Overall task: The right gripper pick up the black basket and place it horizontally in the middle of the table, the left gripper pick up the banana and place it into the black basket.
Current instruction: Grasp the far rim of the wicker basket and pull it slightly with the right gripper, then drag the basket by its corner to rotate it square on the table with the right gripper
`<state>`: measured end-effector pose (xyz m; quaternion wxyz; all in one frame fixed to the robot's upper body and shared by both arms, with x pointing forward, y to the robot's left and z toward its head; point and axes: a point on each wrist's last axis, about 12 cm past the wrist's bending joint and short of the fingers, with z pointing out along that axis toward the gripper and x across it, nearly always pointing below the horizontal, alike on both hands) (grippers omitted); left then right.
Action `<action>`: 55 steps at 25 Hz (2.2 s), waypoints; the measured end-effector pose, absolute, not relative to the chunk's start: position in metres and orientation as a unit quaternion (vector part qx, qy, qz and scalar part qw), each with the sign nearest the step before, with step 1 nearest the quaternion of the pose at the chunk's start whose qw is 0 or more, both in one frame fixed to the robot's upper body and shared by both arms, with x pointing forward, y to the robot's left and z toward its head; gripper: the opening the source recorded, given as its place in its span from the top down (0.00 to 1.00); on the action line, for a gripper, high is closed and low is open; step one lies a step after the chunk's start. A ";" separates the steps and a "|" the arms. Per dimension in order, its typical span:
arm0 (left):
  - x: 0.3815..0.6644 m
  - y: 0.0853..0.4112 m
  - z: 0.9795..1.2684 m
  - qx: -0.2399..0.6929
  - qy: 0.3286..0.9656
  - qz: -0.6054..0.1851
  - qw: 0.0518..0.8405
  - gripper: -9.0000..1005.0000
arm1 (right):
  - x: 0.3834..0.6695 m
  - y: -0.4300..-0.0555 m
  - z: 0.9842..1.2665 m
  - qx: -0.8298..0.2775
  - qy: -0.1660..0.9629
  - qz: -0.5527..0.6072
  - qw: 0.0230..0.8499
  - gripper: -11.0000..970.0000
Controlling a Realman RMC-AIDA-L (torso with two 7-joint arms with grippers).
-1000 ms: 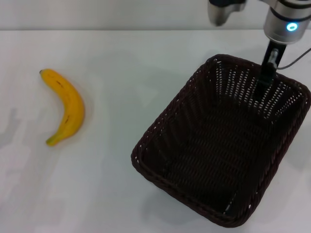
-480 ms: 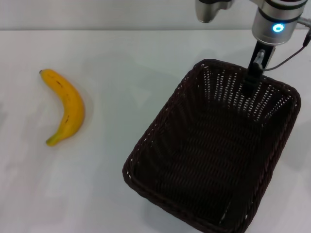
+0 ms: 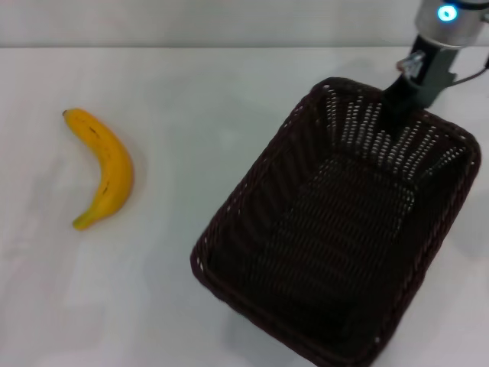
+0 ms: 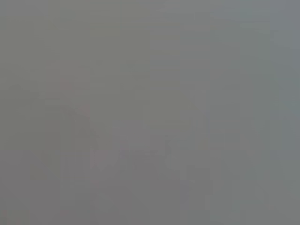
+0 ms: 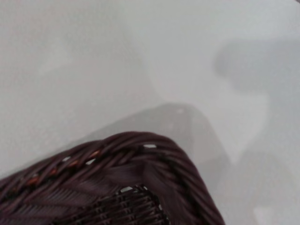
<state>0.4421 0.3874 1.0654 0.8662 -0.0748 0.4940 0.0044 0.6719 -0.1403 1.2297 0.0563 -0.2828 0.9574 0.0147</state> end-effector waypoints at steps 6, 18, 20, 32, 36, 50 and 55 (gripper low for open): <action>0.444 0.394 1.072 -0.069 0.484 0.010 0.872 0.12 | 0.672 -0.173 1.241 -0.175 0.982 0.039 0.062 0.73; 0.457 0.398 1.078 -0.058 0.485 0.008 0.872 0.12 | 0.650 -0.217 1.215 -0.018 0.989 0.140 0.032 0.77; 0.460 0.399 1.078 -0.058 0.488 0.009 0.871 0.12 | 0.644 -0.223 1.209 0.013 0.988 0.148 0.035 0.78; 0.480 0.402 1.083 -0.054 0.500 0.006 0.864 0.12 | 0.625 -0.201 1.220 0.003 0.996 0.072 0.047 0.79; 0.483 0.400 1.084 -0.054 0.502 0.004 0.863 0.12 | 0.621 -0.192 1.218 -0.003 0.998 0.055 0.034 0.80; 0.487 0.398 1.084 -0.051 0.506 0.004 0.861 0.12 | 0.612 -0.135 1.219 -0.095 0.995 -0.015 0.020 0.80; 0.486 0.398 1.083 -0.051 0.505 0.005 0.862 0.12 | 0.611 -0.133 1.209 -0.091 0.995 0.039 0.010 0.80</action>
